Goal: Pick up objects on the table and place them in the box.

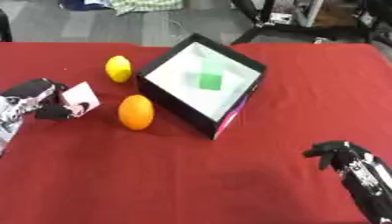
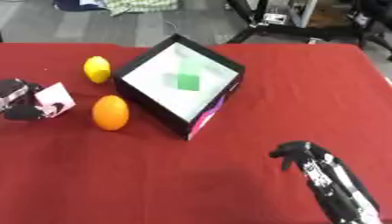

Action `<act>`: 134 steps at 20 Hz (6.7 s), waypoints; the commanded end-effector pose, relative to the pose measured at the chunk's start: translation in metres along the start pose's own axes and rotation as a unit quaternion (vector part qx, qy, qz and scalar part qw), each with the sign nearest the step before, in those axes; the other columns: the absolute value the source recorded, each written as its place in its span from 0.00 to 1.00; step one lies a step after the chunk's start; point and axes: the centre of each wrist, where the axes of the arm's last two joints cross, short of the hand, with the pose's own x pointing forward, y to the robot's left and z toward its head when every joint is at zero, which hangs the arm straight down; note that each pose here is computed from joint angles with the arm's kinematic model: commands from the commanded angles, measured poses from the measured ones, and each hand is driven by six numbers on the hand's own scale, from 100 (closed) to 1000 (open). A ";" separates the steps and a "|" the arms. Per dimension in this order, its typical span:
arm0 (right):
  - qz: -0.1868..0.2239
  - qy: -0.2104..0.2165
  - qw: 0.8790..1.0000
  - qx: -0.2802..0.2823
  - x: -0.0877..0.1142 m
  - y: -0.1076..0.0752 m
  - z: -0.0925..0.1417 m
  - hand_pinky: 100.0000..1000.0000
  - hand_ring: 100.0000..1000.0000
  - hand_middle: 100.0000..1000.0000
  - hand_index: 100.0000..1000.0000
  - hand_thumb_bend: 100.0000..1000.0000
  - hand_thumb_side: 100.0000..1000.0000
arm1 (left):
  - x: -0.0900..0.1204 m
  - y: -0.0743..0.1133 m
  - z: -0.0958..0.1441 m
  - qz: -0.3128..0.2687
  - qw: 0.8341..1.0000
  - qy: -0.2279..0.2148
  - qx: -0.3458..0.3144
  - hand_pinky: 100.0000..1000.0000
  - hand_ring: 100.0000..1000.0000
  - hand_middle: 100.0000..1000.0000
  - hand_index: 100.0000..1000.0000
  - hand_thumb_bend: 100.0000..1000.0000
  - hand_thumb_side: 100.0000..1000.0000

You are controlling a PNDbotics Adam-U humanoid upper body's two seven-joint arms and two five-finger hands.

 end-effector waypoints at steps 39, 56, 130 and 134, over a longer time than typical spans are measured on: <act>-0.008 -0.008 1.000 0.022 0.006 0.004 -0.008 1.00 0.68 0.35 0.65 0.00 0.77 | 0.215 0.068 -0.040 -0.160 0.946 -0.244 0.141 0.79 0.76 0.86 0.96 0.60 1.00; -0.002 0.006 1.000 0.003 0.003 0.002 -0.005 1.00 0.68 0.35 0.65 0.00 0.99 | 0.082 0.093 -0.056 -0.115 0.984 0.017 0.134 0.76 0.70 0.78 0.92 0.31 0.68; -0.004 0.006 1.000 0.004 0.007 0.004 -0.011 1.00 0.68 0.35 0.65 0.00 1.00 | 0.189 0.068 -0.045 -0.064 0.962 -0.218 0.149 0.71 0.48 0.43 0.73 0.00 0.11; -0.004 0.001 1.000 0.006 0.007 0.004 -0.012 1.00 0.68 0.35 0.65 0.00 1.00 | 0.196 0.060 -0.044 -0.124 0.958 -0.233 0.110 0.76 0.65 0.69 0.92 0.23 0.80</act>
